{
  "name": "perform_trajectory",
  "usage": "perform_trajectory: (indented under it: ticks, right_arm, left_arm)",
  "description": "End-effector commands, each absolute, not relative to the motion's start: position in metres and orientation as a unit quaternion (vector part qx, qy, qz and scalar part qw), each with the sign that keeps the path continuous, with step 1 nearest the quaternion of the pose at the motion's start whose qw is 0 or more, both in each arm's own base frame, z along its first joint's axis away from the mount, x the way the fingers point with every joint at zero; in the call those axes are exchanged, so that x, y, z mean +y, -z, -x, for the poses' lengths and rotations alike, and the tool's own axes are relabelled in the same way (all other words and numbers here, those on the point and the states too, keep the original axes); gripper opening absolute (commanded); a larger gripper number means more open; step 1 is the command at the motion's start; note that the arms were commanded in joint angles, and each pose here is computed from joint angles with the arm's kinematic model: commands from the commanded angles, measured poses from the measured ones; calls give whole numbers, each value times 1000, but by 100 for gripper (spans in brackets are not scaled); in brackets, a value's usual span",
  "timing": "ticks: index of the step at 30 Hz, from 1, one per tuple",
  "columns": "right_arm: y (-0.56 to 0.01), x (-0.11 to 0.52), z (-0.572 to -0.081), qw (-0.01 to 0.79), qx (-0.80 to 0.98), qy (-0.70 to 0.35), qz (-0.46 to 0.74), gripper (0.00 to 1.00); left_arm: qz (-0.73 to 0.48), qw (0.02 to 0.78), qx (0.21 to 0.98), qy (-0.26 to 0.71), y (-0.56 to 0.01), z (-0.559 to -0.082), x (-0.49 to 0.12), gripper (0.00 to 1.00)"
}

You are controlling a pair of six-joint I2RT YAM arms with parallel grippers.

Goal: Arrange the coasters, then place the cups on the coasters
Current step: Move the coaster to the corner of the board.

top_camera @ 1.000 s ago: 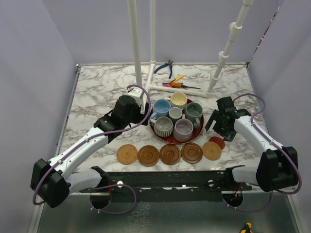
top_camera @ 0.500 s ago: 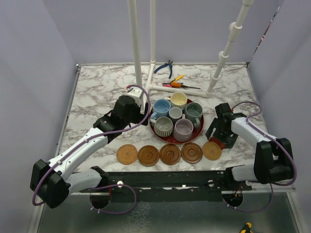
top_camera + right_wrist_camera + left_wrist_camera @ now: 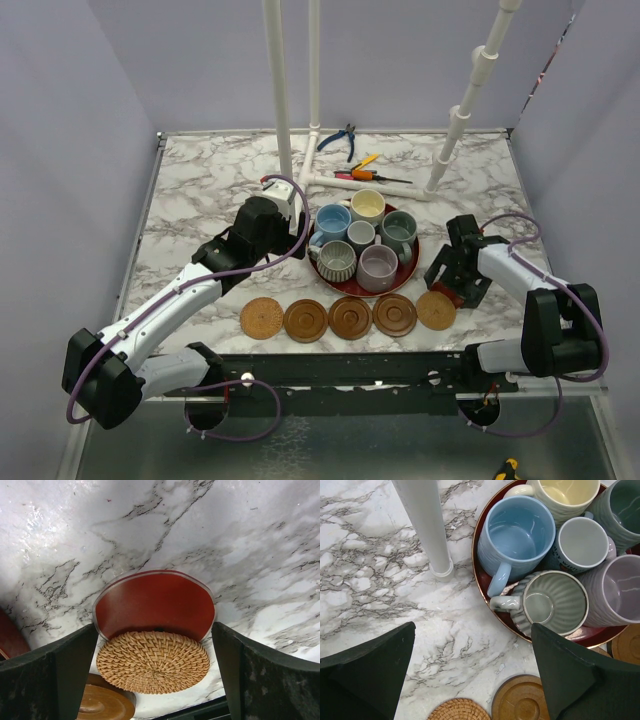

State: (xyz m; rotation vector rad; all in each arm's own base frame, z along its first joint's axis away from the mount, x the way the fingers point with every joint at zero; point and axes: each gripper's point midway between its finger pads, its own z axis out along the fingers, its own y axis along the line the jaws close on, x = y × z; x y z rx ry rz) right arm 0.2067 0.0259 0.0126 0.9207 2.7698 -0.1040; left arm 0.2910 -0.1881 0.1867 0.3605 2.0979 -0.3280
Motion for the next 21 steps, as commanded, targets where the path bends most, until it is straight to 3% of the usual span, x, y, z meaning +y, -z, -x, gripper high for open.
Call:
perform_trajectory:
  ticks: [1,12,21]
  right_arm:
    - [0,28,-203,102,936,24,-337,100]
    - [6,27,-201,104,929,23,-355,93]
    - [-13,17,-208,148,921,31,-359,84]
  left_arm:
    - [-150,475,854,148,-188,-288,-191,99]
    - [-149,472,856,150,-186,-288,-192,99]
    - [-149,470,857,149,-184,-288,-192,99]
